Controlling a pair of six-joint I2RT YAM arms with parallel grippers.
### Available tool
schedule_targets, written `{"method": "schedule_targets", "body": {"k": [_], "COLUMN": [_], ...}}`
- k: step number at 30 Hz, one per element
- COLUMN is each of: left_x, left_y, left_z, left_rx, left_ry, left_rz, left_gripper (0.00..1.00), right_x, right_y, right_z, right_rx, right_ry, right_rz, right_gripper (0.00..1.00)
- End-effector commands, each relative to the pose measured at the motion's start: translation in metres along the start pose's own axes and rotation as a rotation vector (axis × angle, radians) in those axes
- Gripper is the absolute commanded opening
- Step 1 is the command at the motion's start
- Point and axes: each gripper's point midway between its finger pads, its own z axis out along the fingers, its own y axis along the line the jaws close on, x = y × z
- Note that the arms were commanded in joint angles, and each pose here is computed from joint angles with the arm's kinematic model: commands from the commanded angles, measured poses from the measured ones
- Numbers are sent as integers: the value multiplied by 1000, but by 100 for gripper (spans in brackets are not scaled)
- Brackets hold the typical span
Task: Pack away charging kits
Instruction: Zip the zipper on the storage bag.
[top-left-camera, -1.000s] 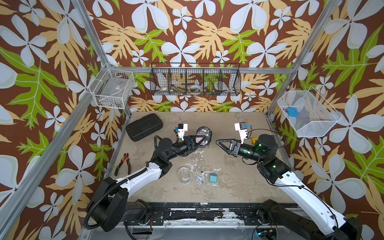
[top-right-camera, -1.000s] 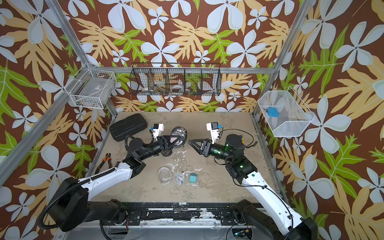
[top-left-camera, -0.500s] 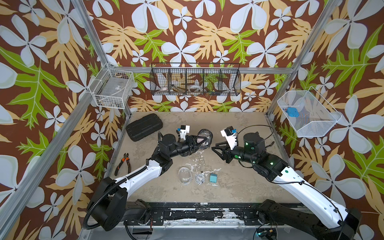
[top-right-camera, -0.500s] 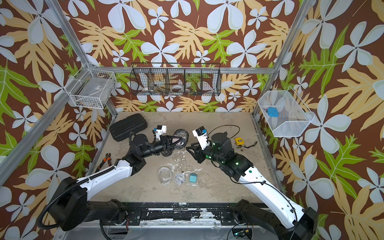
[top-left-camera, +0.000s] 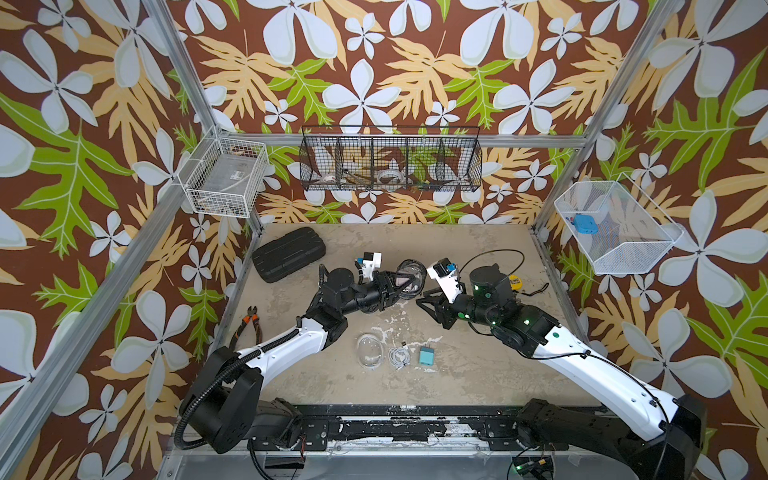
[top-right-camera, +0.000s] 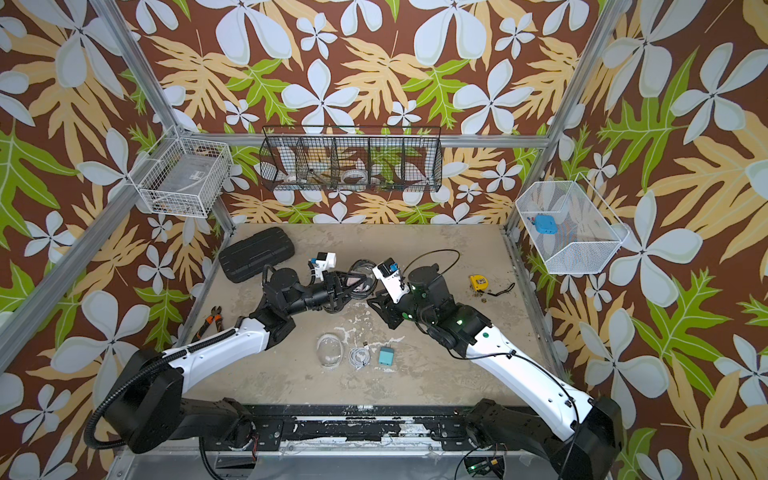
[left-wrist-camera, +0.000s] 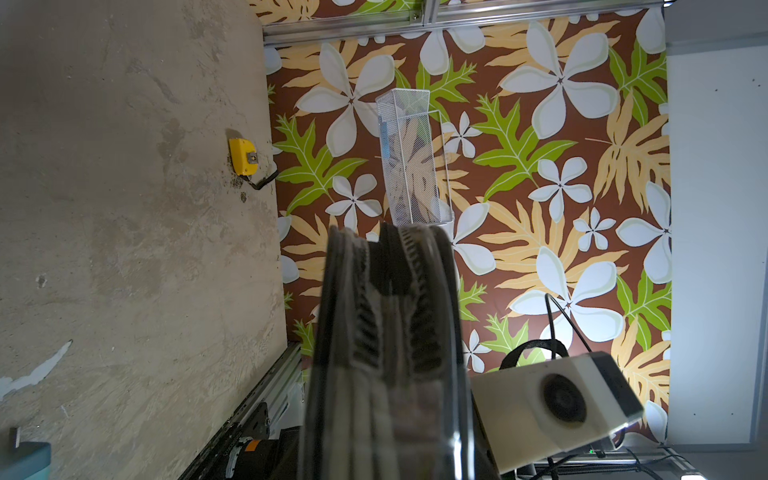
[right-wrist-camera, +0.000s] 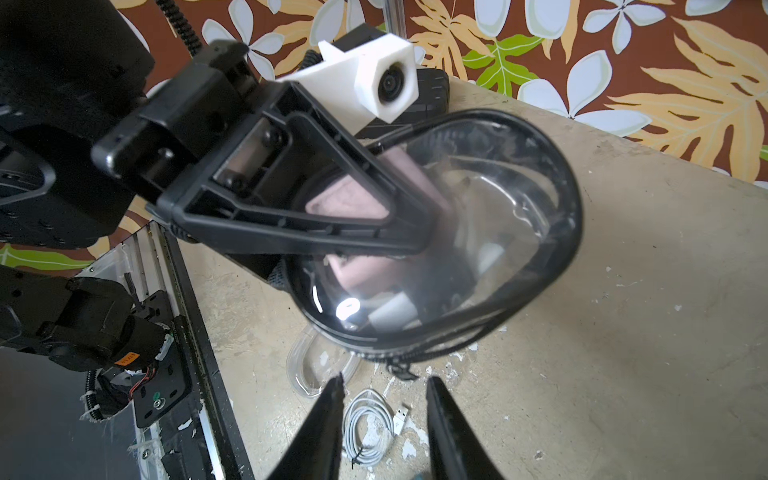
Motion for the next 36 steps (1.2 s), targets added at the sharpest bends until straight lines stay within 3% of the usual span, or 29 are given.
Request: {"method": "schedule_targets", "body": {"k": [1,21,25,28,36], "left_x": [2,10,12,14,21], "left_y": [-16,-14,-13,-13,-9], "left_z": [0,-3,-5,-6,-11], "left_rx": [50,38,36,35,18], "left_ry": [16,52,55,66,89], "left_rz": [26,51,53,53,55], "left_gripper": [14,14,14,14,7], "right_x": [-9,-25,-23,-19,-8], "right_y": [-2,-3,-4,-7,-27], "right_z": [-1,5,6,5,-2], "right_rx": [17,28,34,51,170], "right_ry": [-35,-70,-65,-55,-39], "right_rz": [-26,-12,-8,-10,-12], "right_gripper": [34,25,17,0,0]}}
